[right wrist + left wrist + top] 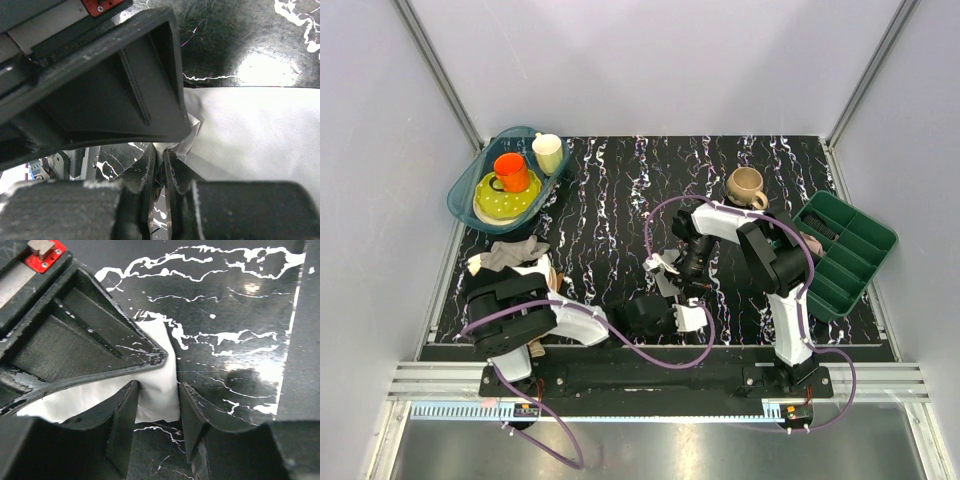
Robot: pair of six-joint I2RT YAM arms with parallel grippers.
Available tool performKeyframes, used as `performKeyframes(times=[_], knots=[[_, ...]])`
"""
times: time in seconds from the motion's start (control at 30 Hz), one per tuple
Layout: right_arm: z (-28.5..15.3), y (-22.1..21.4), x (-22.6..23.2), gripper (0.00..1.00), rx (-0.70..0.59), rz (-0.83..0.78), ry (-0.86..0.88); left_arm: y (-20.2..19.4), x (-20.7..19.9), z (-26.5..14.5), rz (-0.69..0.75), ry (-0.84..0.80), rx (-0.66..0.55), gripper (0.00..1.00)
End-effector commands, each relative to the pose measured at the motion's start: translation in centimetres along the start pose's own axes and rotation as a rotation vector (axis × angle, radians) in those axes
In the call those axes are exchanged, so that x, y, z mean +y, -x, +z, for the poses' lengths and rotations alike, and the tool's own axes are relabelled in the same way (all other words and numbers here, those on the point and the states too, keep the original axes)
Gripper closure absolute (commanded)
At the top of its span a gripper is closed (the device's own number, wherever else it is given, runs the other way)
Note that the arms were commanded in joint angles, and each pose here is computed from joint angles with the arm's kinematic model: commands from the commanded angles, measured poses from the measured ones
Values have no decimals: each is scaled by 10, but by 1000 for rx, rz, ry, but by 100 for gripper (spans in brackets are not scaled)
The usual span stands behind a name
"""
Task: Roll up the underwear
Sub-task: Roll the underwear to the center of the board.
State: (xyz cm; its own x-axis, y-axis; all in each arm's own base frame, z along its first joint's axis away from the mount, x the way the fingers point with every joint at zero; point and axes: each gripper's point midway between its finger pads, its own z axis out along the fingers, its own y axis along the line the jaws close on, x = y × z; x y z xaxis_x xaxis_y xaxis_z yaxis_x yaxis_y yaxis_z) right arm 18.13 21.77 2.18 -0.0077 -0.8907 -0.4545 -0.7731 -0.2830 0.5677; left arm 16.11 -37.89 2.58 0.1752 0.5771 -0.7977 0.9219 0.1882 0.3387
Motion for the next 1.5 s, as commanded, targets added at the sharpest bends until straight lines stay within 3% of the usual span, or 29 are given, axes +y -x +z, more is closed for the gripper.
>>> performKeyframes(times=[0.0,0.13,0.27,0.33,0.5,0.77,0.9,1.03,1.07,1.17,1.47], knots=[[-2,5,10,85,-32,19,41,1,21,6,4,114,29,58],[-4,8,12,82,-44,9,30,-7,23,7,-8,136,65,70],[-8,10,12,73,-76,13,14,-11,17,11,-58,88,76,95],[-14,12,12,68,-100,9,-8,-13,13,11,-99,47,85,100],[-56,12,-2,51,-224,20,-161,-14,-2,7,-283,-143,51,100],[-108,-15,-4,48,-307,25,-346,-20,-4,7,-556,-345,82,100],[-123,-11,13,48,-311,-101,-476,-29,4,7,-758,-406,121,100],[-110,-8,23,38,-308,-330,-573,-39,15,2,-963,-448,159,100],[-108,-7,24,31,-304,-372,-591,-39,16,1,-994,-455,157,100],[-99,2,24,22,-257,-518,-651,-45,21,-1,-1109,-464,156,100],[-56,21,-15,24,-62,-684,-686,-52,30,3,-1300,-486,162,100]])
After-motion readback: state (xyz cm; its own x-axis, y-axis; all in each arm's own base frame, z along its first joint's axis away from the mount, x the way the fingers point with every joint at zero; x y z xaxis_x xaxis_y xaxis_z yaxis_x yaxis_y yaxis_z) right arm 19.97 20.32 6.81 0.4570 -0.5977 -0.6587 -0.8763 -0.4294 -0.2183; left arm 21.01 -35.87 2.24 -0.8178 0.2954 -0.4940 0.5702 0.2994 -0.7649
